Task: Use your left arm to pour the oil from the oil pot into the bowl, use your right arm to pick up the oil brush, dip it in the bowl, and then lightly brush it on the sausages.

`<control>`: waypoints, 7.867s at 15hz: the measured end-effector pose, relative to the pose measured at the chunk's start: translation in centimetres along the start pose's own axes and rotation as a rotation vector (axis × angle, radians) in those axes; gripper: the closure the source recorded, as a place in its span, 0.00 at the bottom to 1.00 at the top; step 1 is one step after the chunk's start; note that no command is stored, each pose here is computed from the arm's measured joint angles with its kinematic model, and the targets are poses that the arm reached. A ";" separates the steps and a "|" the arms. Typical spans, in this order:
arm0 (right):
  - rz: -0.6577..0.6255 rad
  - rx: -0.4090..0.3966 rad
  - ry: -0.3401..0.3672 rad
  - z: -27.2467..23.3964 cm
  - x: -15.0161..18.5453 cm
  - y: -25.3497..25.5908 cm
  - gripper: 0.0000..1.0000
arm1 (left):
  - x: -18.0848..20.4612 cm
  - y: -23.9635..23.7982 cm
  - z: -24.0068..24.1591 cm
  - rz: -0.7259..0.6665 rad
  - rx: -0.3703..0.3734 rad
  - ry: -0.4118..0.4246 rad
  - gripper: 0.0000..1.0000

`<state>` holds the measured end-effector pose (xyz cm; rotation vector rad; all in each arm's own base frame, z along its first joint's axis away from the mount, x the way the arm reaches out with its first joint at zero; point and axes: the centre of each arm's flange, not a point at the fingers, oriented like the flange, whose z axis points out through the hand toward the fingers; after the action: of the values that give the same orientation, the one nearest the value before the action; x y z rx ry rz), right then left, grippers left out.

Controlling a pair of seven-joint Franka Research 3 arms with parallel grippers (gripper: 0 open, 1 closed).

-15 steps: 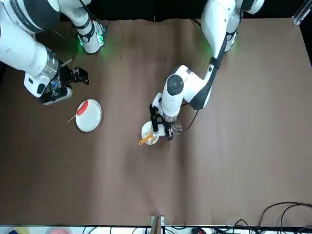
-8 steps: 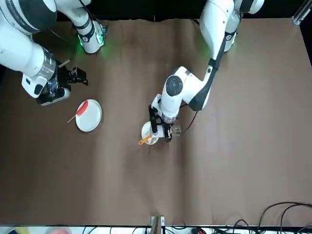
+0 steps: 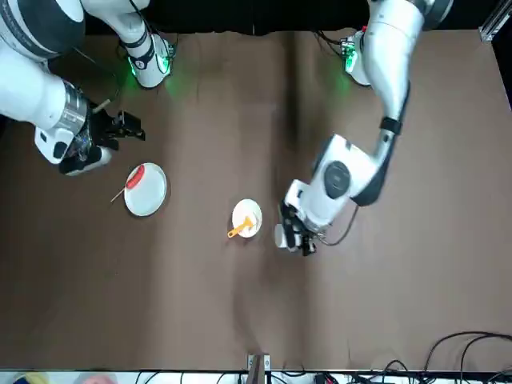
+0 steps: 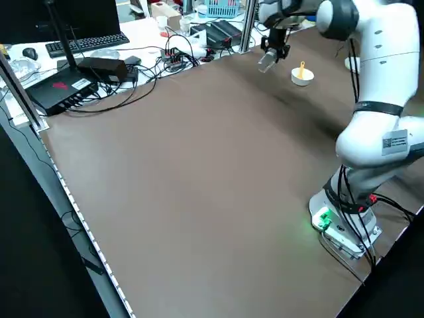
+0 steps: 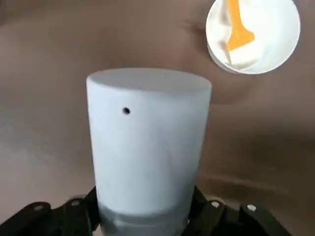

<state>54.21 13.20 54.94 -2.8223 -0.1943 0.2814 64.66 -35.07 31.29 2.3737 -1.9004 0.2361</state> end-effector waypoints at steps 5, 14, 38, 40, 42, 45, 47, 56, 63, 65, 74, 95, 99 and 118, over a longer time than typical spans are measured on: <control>-0.007 0.068 -0.019 3.0 2.5 0.0 0.00 | -8.3 -5.5 -3.1 -0.005 -0.095 0.142 0.37; -0.111 0.166 -0.014 13.2 10.5 -4.4 0.02 | -30.1 -10.8 -2.6 0.103 -0.296 0.587 0.37; -0.345 0.216 0.227 33.5 20.3 -5.6 0.54 | -63.8 -8.2 4.5 -0.036 0.002 1.104 0.37; -0.348 0.215 0.224 34.0 20.2 -5.9 0.54 | -63.5 -8.3 4.8 -0.037 0.001 1.088 0.37; -0.349 0.215 0.216 34.6 20.1 -6.1 0.54 | -63.6 -8.2 5.5 -0.046 -0.005 1.082 0.37; -0.353 0.215 0.203 35.5 19.9 -6.5 0.65 | -63.9 -7.8 6.5 -0.061 -0.013 1.089 0.37; -0.354 0.214 0.200 35.9 19.8 -6.6 0.68 | -63.9 -7.8 6.5 -0.062 -0.013 1.089 0.37; -0.357 0.217 0.200 36.1 19.8 -7.0 0.69 | -64.3 -7.9 6.3 -0.062 -0.008 1.083 0.00; -0.349 0.231 0.201 36.0 19.8 -7.2 0.81 | -68.0 -7.9 -1.3 0.125 -0.078 0.782 0.00; -0.349 0.232 0.202 36.0 19.8 -7.2 0.82 | -68.1 -8.1 -6.0 0.144 -0.102 0.655 0.00; -0.274 0.272 0.201 34.0 19.9 -8.6 0.96 | -45.0 -9.9 -19.9 0.180 -0.187 0.276 0.00; -0.283 0.052 -0.311 16.7 11.5 16.8 0.96 | -12.7 1.3 -21.3 -0.510 -0.108 -0.184 0.00; -0.302 0.008 -0.348 18.5 10.5 20.8 0.96 | -13.6 1.5 -23.3 -0.775 -0.066 -0.207 0.00; -0.348 -0.146 -0.362 22.7 11.6 22.7 0.96 | -20.5 -2.3 -23.3 -1.213 0.090 -0.299 0.00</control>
<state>63.01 -0.07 24.74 -2.7859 -0.8020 0.7177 61.08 -10.97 50.66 3.2087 -0.2138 -0.1477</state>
